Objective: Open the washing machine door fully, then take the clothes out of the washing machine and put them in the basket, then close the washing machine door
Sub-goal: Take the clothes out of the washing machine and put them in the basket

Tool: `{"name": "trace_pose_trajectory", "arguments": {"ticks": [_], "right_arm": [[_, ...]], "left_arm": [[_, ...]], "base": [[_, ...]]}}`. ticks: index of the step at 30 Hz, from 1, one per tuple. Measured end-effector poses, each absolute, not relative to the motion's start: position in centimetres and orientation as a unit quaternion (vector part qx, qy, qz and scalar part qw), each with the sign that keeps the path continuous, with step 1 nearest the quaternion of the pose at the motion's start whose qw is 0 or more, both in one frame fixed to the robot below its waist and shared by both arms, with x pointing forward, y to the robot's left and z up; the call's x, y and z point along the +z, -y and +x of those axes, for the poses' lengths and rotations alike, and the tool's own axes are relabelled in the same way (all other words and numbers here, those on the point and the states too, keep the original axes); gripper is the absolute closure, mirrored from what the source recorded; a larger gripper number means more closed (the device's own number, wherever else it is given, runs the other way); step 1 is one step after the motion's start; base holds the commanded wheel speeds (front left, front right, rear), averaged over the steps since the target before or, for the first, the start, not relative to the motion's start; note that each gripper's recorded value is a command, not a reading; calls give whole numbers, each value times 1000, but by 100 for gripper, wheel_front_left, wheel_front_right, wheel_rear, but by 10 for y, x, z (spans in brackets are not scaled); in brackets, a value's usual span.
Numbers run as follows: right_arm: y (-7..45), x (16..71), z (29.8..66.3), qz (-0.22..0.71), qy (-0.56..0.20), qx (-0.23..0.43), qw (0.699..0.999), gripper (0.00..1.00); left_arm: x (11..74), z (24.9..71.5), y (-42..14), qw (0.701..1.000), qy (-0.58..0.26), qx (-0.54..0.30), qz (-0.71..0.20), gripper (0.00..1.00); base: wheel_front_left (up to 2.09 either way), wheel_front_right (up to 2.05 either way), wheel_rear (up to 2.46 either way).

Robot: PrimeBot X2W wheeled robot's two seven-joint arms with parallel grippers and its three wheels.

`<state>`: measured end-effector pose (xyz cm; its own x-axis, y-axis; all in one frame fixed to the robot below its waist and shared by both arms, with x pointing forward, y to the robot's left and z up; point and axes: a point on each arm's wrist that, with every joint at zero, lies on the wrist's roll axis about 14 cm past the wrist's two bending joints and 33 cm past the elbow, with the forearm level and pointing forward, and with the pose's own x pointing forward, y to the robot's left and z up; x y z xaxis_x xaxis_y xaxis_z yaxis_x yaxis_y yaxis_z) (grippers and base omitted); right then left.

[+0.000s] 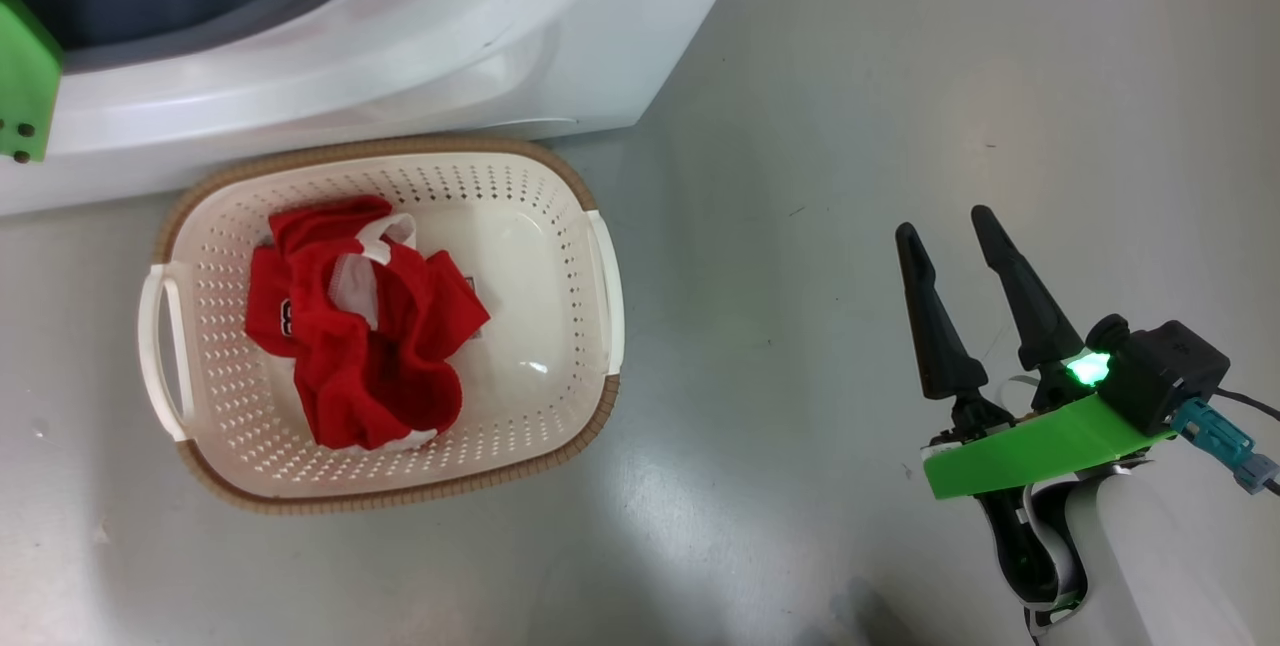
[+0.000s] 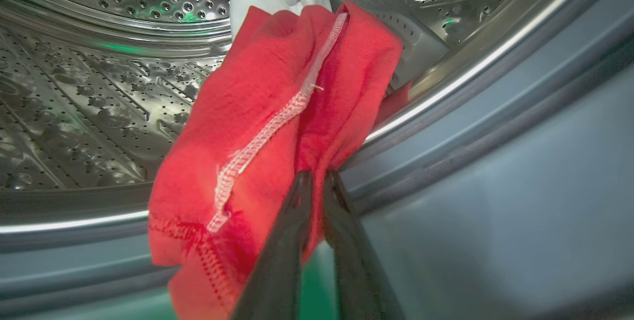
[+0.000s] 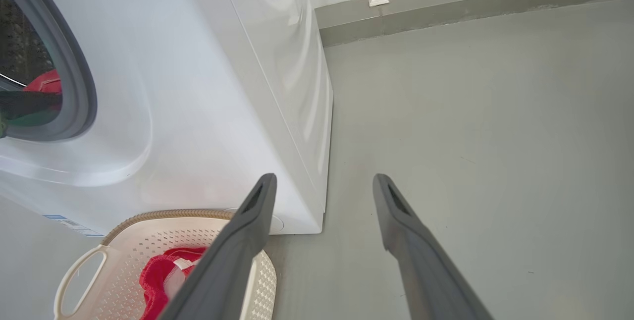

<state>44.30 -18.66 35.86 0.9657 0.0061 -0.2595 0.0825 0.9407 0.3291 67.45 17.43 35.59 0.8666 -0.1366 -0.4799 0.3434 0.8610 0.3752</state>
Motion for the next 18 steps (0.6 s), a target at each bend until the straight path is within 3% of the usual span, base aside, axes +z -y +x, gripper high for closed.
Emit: {"name": "trace_pose_trajectory", "arguments": {"ticks": [4, 18], "right_arm": [[187, 360, 443, 171, -128, -20, 977, 0], [185, 379, 449, 176, -102, -15, 979, 0]], "left_arm": [[358, 675, -175, 939, -222, -126, 229, 100], [405, 662, -156, 974, -130, -120, 140, 100]], "base": [[0, 0, 0], [0, 0, 0]]}}
